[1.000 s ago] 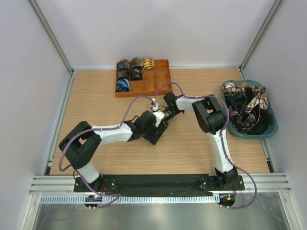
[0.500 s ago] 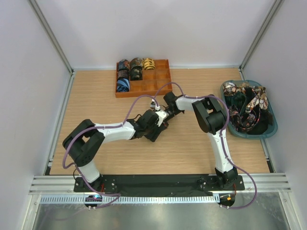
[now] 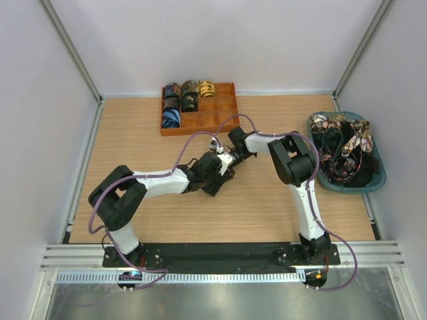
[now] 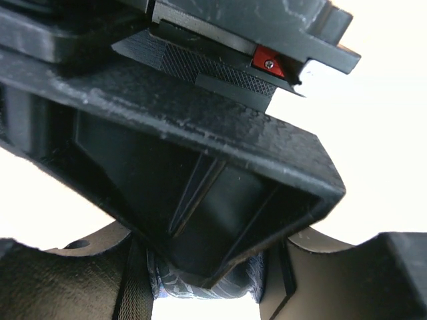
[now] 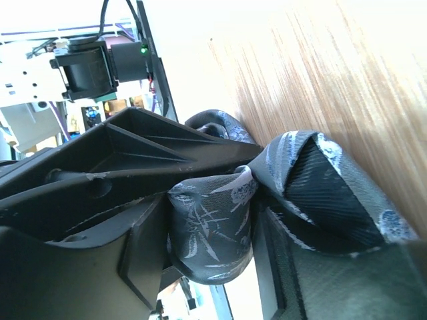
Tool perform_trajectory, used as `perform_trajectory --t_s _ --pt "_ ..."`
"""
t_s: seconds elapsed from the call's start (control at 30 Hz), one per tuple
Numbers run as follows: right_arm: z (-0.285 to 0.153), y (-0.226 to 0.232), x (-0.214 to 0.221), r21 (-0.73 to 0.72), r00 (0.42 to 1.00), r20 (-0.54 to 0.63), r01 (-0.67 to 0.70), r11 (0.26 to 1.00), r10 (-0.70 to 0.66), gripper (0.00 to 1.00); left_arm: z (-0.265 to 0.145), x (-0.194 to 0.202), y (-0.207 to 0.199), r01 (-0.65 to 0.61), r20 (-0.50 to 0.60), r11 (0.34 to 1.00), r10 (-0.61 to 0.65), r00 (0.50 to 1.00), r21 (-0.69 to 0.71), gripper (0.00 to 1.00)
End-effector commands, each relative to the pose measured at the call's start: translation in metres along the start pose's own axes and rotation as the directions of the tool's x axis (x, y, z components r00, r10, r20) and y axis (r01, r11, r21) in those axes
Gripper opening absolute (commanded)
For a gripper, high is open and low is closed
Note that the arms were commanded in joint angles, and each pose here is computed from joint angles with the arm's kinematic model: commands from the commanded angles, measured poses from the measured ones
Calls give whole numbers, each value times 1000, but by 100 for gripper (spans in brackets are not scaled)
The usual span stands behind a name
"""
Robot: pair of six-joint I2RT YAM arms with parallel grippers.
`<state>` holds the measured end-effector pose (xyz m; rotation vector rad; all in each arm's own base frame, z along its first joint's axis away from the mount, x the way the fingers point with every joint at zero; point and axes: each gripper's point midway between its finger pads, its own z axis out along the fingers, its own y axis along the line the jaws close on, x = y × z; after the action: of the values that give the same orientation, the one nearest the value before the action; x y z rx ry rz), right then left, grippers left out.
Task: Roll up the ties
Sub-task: Roll the tie
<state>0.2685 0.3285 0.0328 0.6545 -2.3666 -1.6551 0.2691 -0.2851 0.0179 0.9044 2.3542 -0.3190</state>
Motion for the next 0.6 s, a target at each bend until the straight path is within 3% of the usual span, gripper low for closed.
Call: perform_trajectory --t_s 0.0,0.43,0.57 --pt "-6 -44 -4 172 1000 21 13 985 -16 58 8 31 8 -3 -118 1000 -1 993 -28 40" --pt "-22 -29 -19 166 996 83 -24 986 11 70 15 42 5 -5 -181 1000 2 983 -13 36" --pt "-27 -29 -23 171 994 104 -38 985 20 69 16 44 3 -4 -193 1000 4 981 2 36"
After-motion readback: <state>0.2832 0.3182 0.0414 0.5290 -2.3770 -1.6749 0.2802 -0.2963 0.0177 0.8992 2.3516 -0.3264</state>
